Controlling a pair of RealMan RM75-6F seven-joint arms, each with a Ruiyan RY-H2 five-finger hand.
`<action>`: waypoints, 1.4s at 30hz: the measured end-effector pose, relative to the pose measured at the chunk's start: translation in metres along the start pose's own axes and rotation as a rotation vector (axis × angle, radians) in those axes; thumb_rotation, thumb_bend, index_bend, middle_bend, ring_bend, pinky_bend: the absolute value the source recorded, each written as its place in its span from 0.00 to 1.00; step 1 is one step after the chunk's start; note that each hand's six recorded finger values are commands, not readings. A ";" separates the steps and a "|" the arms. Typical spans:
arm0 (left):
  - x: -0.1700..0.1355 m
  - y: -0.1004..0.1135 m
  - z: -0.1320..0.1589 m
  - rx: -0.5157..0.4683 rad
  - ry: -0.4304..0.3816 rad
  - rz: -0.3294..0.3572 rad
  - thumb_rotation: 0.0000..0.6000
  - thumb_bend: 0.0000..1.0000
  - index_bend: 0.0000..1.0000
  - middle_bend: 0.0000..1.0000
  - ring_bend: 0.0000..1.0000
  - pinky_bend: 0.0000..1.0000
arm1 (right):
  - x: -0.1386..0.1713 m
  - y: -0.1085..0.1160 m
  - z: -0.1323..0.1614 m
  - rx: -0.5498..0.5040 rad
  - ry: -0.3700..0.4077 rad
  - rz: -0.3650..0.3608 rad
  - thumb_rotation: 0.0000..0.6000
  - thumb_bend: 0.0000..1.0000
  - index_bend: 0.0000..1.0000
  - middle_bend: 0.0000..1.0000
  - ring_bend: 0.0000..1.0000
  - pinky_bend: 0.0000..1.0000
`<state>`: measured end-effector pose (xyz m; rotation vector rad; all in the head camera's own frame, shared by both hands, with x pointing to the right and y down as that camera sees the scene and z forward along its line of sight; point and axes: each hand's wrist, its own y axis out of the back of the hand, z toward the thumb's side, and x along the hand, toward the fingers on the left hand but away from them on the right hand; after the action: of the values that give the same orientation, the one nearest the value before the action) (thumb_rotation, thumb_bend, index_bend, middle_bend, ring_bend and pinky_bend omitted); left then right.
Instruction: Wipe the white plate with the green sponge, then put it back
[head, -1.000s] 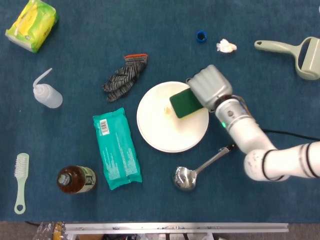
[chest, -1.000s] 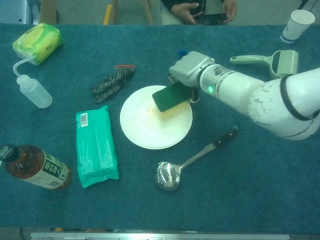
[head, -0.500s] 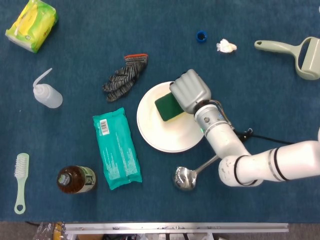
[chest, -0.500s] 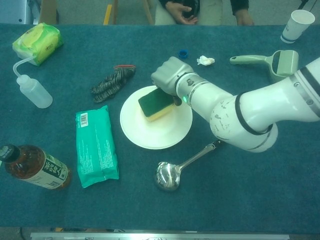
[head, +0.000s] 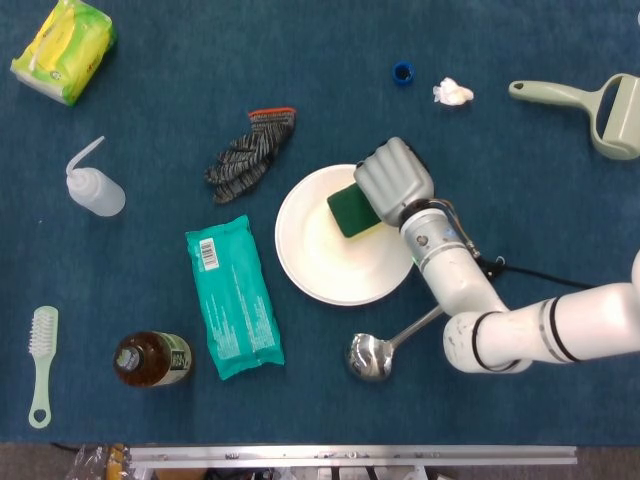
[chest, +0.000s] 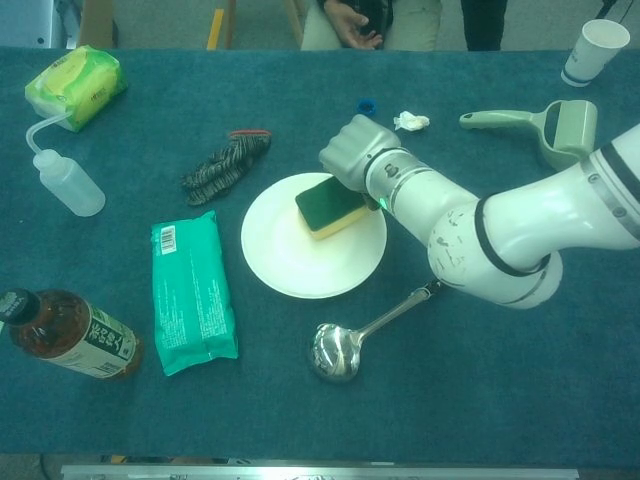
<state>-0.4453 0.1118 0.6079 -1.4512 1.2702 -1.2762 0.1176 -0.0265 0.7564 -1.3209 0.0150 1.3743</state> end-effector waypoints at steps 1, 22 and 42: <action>0.000 0.000 0.000 0.000 0.001 0.000 1.00 0.47 0.14 0.16 0.09 0.13 | 0.000 0.000 -0.002 0.005 -0.004 0.001 1.00 0.26 0.52 0.42 0.36 0.61; -0.005 0.000 -0.004 -0.006 0.012 0.007 1.00 0.47 0.15 0.15 0.09 0.13 | 0.002 0.014 0.010 -0.017 0.034 -0.047 1.00 0.25 0.52 0.42 0.36 0.61; -0.004 -0.003 -0.004 -0.009 0.011 0.004 1.00 0.47 0.16 0.15 0.09 0.13 | 0.006 -0.010 -0.021 0.034 -0.029 0.008 1.00 0.25 0.52 0.42 0.36 0.61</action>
<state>-0.4486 0.1170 0.6108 -1.4489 1.2867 -1.2793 0.1401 -0.0330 0.7510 -1.2744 0.0241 1.3941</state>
